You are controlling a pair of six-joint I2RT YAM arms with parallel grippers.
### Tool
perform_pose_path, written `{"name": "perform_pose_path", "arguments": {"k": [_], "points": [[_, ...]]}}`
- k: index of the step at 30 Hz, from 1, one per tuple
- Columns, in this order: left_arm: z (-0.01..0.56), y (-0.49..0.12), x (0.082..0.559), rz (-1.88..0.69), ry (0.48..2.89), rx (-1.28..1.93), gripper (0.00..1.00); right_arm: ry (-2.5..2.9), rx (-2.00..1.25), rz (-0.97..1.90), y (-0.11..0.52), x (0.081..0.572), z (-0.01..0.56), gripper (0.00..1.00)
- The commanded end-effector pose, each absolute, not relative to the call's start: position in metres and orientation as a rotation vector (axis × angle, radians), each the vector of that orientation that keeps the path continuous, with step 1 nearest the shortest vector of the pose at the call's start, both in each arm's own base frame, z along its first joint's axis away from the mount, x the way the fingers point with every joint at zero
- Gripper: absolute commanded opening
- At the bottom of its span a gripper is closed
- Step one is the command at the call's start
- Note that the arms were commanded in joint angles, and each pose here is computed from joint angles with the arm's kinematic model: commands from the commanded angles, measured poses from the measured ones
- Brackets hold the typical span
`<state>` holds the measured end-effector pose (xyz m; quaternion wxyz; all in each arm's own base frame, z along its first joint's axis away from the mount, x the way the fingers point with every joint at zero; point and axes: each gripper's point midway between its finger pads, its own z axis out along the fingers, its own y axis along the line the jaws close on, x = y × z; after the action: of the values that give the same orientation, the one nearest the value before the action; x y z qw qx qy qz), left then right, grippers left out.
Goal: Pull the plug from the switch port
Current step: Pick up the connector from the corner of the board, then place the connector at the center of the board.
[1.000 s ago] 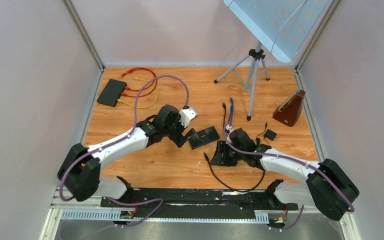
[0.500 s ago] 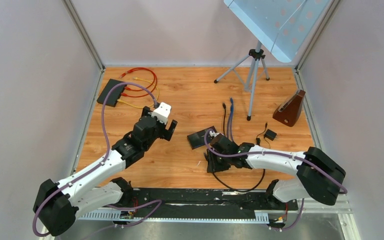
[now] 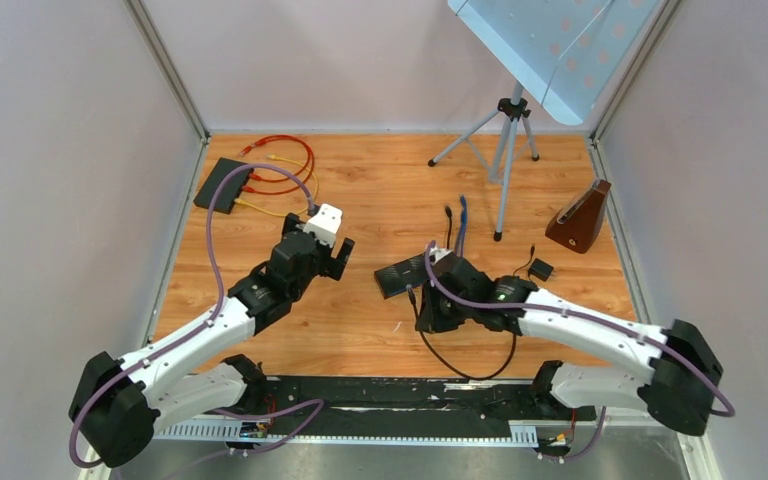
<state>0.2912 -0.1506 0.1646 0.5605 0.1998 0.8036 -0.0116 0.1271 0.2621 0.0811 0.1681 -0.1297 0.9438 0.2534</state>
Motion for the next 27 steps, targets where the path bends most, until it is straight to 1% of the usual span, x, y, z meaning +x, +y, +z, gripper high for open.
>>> {"name": "perform_pose_path", "arguments": {"k": [1,5,8,12,14,17,19,22,27], "points": [[0.181,-0.155,0.3,-0.056,1.856,0.409,1.0,2.488,-0.239,0.804,0.259,0.143,0.163,0.0],[0.18,-0.157,0.301,-0.057,1.86,0.421,1.0,2.308,-0.095,0.707,0.235,0.171,0.215,0.0],[0.181,-0.158,0.301,-0.056,1.858,0.427,1.0,2.209,0.034,0.554,0.207,0.193,0.248,0.0],[0.179,-0.157,0.301,-0.049,1.867,0.435,1.0,2.17,0.142,0.349,0.184,0.213,0.264,0.0],[0.178,-0.156,0.3,-0.045,1.875,0.438,1.0,2.179,0.185,0.279,0.181,0.22,0.259,0.0],[0.177,-0.157,0.3,-0.047,1.876,0.447,1.0,2.212,0.26,0.249,0.187,0.23,0.25,0.0],[0.177,-0.158,0.3,-0.049,1.88,0.45,1.0,2.249,0.308,0.205,0.189,0.243,0.234,0.0],[0.177,-0.16,0.3,-0.057,1.888,0.455,1.0,2.288,0.42,0.159,0.18,0.272,0.208,0.01],[0.173,-0.164,0.299,-0.076,1.904,0.462,1.0,2.265,0.578,0.257,0.17,0.331,0.18,0.0]]}}
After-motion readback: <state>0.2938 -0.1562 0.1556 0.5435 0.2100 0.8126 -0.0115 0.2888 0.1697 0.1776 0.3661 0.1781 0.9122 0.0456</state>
